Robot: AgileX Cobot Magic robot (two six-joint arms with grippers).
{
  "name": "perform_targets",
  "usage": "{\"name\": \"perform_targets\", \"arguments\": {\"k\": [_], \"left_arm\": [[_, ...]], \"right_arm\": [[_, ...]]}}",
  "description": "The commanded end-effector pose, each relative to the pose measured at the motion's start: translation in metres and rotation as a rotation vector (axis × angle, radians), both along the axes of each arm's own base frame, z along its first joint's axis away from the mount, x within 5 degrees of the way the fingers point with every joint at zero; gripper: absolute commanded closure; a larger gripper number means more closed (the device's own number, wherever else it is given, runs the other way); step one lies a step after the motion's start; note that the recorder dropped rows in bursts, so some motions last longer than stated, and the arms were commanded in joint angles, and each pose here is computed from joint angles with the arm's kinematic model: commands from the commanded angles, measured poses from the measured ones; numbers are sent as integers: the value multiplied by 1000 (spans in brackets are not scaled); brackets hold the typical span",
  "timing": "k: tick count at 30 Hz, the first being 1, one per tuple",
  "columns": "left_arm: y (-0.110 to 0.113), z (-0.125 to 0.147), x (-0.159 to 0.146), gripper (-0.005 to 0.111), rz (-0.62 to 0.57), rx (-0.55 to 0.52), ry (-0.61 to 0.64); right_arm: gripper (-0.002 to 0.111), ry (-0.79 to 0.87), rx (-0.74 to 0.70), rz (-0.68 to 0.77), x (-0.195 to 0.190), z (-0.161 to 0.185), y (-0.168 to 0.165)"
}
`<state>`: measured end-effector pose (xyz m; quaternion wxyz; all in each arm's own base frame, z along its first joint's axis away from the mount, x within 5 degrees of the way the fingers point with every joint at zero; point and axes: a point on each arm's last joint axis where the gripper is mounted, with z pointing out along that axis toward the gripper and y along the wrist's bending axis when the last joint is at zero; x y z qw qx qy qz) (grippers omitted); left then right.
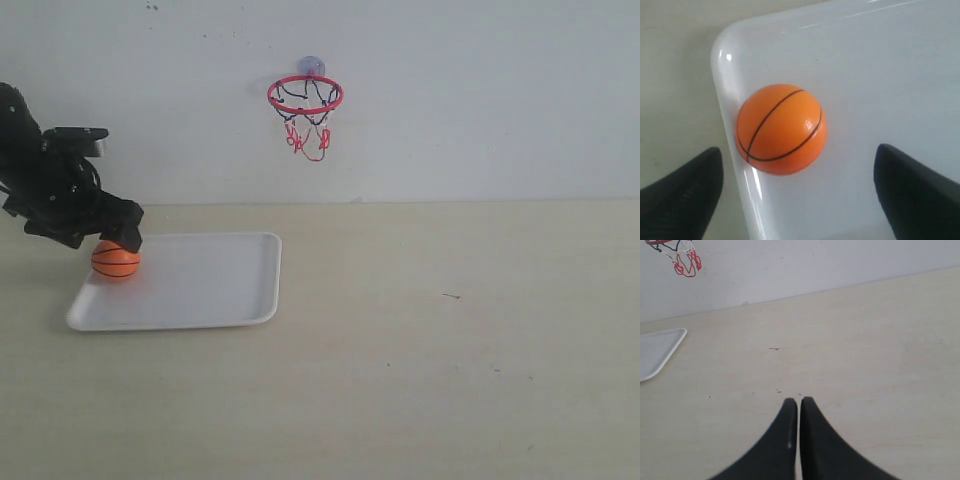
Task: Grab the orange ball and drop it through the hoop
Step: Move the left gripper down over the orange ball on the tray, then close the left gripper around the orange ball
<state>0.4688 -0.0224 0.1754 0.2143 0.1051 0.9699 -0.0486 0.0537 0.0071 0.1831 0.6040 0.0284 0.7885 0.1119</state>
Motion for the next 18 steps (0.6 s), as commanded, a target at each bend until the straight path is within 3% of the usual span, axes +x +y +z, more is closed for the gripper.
{"name": "perform_targets", "arguments": {"k": [1,11,18], "left_arm": [[-1,-6,8,29,-11,4,-6],[0,-20,14,29,-8,6,-1],[-1,-38,12,29,-18,6,67]], "right_arm": [[107,-17,-9,0,0,1,0],[107,-15,-9,0,0,1,0],[107,-15,-9,0,0,1,0]]}}
